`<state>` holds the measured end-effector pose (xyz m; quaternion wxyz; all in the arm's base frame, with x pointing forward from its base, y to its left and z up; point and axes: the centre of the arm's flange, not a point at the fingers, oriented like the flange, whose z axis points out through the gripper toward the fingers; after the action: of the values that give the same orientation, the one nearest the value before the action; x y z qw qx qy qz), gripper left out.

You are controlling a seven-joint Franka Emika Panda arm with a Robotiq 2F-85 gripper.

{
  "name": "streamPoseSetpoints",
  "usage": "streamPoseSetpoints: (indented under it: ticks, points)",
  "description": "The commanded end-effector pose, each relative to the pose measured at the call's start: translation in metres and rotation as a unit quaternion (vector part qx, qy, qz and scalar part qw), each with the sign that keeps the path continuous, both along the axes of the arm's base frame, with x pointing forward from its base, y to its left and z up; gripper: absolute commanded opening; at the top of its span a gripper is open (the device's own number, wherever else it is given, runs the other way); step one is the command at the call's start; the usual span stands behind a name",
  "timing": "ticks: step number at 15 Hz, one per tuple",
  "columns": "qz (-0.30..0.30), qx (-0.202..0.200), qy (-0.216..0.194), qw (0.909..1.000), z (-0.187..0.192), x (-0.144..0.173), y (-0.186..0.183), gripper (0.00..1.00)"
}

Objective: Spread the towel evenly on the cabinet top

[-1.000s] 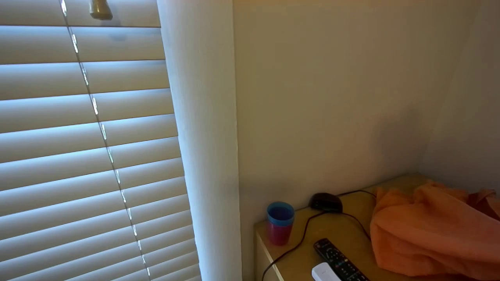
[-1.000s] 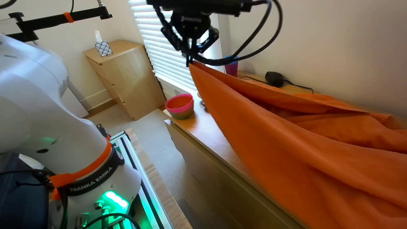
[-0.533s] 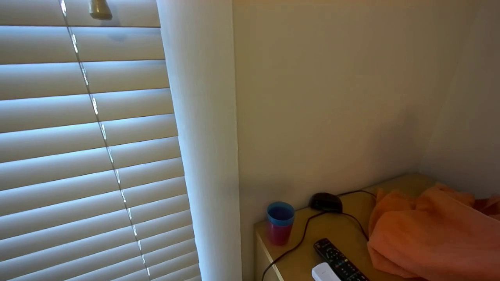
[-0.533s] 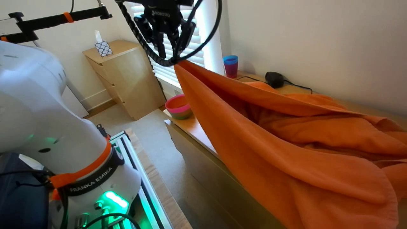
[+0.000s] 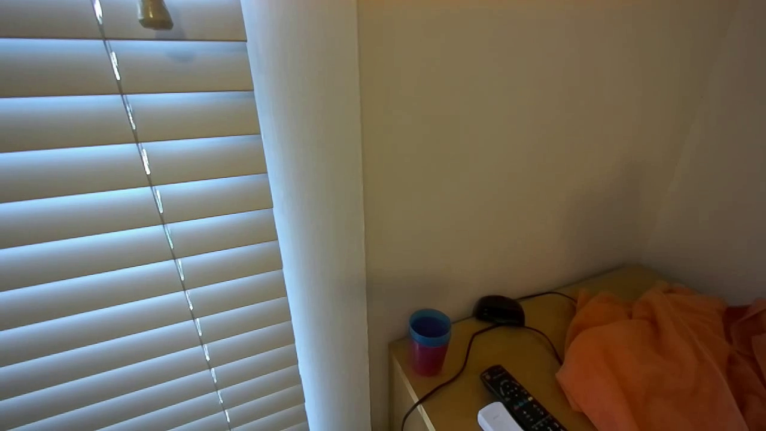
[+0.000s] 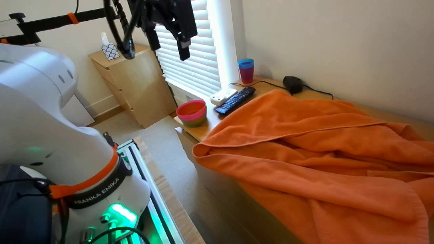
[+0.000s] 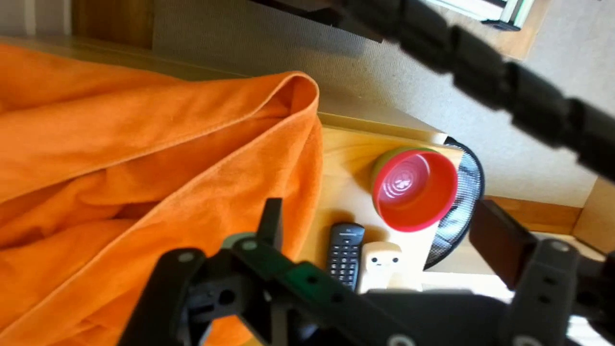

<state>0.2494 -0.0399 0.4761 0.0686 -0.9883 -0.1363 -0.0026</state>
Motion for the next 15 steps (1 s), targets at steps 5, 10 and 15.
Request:
streamPoseSetpoints:
  ticks: [5,10,15]
  points:
    - [-0.074,-0.022,0.005,0.997,0.0,-0.004,-0.026,1.0]
    - [-0.109,0.004,-0.022,0.9938,-0.021,0.05,-0.071,1.0]
    - [-0.166,0.069,-0.017,0.9835,-0.058,0.092,-0.165,1.0]
